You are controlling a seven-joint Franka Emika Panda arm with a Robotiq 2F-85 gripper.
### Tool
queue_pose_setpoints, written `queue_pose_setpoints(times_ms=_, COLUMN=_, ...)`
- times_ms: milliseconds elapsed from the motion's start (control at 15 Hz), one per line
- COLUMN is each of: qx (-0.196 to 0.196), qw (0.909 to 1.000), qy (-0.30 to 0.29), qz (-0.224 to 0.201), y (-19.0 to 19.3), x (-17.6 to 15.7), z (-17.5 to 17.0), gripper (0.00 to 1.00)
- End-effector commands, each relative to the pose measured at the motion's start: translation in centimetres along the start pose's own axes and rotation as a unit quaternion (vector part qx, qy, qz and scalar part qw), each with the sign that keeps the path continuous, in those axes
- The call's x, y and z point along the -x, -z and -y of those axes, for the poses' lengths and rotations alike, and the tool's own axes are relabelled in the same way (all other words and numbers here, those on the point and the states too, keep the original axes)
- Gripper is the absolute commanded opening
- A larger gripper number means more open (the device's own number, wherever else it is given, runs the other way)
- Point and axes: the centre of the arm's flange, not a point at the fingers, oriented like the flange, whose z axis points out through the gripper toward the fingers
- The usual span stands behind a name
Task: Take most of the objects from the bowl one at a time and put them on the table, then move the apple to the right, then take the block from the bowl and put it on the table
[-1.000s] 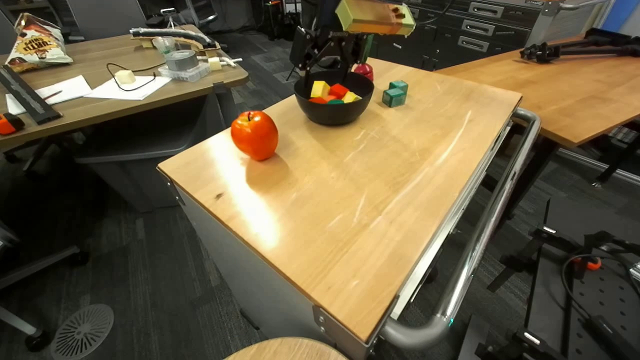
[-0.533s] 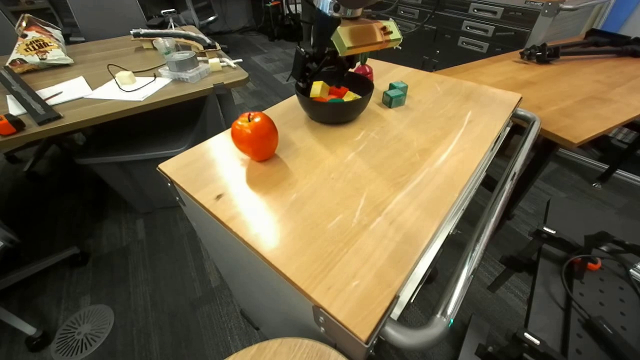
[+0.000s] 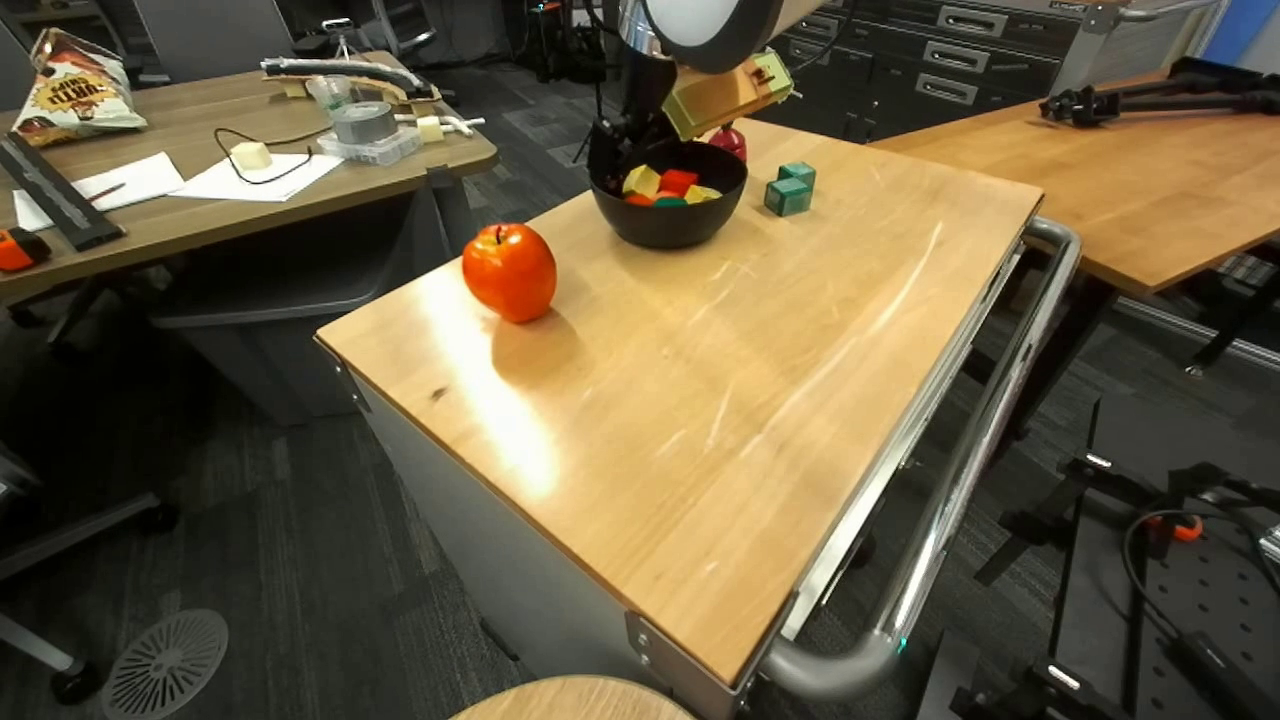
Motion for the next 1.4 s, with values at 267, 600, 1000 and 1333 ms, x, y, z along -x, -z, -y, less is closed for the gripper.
queue_pose_setpoints(times_ms=267, qx=0.007, qw=0.9999, qy=0.008, qz=0.002, y=-1.0, x=-1.0, z=1.0, gripper=0.68)
queue_pose_setpoints(times_ms=600, qx=-0.007, qw=0.9999, qy=0.004, qz=0.007, y=-0.5, x=-0.9, z=1.1, gripper=0.35)
queue_pose_setpoints(times_ms=1000, qx=-0.013, qw=0.9998, qy=-0.011, qz=-0.007, y=5.3, x=0.8, z=-0.7, gripper=0.35)
queue_pose_setpoints(times_ms=1333, qx=-0.055, qw=0.9964, qy=-0.014, qz=0.063, y=12.3, x=6.2, z=-3.6, gripper=0.35)
